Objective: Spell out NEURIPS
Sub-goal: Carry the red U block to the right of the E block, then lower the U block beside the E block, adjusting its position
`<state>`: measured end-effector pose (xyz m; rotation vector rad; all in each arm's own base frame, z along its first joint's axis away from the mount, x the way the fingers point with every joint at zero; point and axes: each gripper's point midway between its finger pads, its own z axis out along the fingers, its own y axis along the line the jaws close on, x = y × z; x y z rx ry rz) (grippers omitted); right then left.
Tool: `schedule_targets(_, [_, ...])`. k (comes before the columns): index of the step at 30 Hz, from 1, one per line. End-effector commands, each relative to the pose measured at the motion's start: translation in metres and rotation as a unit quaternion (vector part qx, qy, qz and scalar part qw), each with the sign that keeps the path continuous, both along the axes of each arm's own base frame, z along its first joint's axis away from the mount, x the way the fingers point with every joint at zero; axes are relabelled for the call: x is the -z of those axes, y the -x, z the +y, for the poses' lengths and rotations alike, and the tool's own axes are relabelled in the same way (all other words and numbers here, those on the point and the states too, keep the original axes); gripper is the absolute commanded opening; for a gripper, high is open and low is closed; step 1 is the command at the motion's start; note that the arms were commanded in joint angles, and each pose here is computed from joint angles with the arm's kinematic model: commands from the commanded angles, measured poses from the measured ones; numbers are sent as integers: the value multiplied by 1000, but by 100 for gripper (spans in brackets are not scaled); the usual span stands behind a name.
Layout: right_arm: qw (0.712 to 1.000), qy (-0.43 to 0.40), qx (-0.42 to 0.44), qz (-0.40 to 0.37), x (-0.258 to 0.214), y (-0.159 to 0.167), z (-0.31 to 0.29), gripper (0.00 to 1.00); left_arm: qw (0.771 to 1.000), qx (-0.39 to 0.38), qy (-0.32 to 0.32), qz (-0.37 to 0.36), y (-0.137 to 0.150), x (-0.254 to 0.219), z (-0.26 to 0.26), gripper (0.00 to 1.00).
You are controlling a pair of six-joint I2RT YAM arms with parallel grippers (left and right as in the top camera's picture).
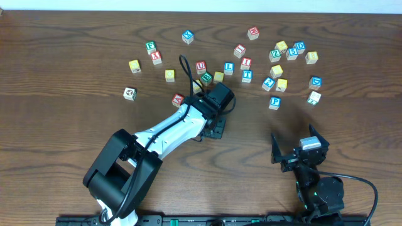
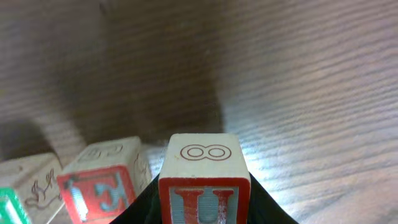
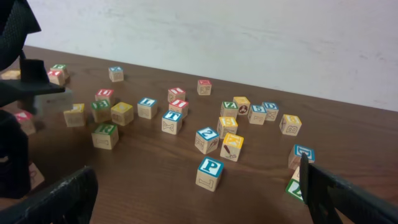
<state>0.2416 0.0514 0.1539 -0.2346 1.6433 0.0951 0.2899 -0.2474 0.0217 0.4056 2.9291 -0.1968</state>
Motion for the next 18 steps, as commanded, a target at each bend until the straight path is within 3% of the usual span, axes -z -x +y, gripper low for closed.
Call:
schedule_targets(1, [1000, -1, 0, 1, 1, 0, -1, 99, 1000, 10, -7, -5, 0, 3, 2, 19])
schedule_targets(18, [1000, -1, 0, 1, 1, 0, -1, 99, 999, 4, -36, -19, -12, 24, 7, 19])
